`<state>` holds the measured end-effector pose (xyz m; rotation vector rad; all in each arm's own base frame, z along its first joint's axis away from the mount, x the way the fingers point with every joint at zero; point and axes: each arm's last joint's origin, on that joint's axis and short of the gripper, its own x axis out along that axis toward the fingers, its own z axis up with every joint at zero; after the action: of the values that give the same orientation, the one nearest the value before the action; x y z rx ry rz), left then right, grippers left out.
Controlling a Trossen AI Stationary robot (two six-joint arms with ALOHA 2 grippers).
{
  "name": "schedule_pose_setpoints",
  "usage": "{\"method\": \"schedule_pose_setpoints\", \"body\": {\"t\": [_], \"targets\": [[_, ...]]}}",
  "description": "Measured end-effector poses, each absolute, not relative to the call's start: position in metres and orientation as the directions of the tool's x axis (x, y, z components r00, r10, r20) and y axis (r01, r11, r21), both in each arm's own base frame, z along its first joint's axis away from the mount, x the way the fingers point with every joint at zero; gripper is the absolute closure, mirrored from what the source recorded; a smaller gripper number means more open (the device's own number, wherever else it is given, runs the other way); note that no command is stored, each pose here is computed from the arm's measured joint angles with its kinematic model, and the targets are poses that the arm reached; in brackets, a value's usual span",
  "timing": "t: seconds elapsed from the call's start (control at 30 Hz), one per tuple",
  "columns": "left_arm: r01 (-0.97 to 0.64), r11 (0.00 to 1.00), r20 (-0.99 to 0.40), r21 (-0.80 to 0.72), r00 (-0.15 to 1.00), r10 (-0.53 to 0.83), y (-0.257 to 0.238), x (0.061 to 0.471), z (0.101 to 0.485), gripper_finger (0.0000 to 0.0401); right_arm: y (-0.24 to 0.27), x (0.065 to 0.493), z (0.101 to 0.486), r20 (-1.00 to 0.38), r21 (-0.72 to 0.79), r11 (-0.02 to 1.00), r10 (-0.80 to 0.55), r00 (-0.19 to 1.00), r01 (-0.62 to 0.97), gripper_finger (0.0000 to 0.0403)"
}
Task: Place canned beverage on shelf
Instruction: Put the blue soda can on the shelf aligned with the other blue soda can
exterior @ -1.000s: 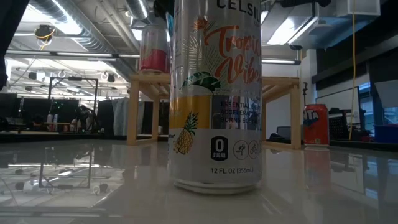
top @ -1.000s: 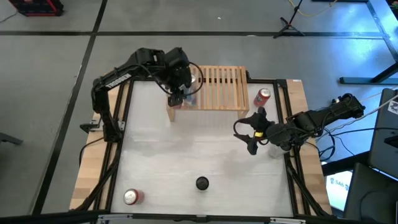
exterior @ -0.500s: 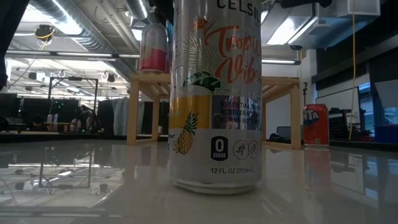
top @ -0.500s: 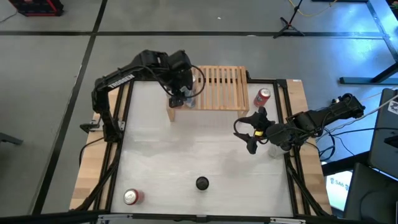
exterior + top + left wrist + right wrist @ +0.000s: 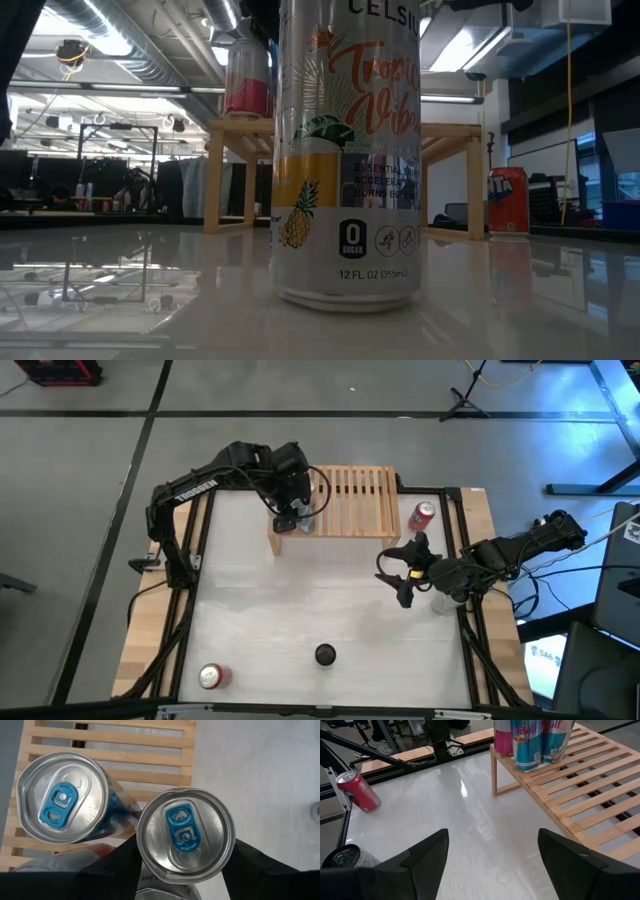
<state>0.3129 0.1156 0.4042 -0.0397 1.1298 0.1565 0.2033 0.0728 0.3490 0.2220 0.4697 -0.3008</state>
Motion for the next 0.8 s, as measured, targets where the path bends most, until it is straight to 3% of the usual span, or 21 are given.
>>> {"method": "schedule_pose_setpoints", "body": {"t": [0.8], "targets": [[-0.162, 0.982, -0.893, 0.099, 0.421, 0.159, 0.1192, 0.3168, 0.4028, 0.0125, 0.0728, 0.2032, 0.3489, -0.475, 0.13, 0.935, -0.233, 0.848, 0.329, 0.0109]]}}
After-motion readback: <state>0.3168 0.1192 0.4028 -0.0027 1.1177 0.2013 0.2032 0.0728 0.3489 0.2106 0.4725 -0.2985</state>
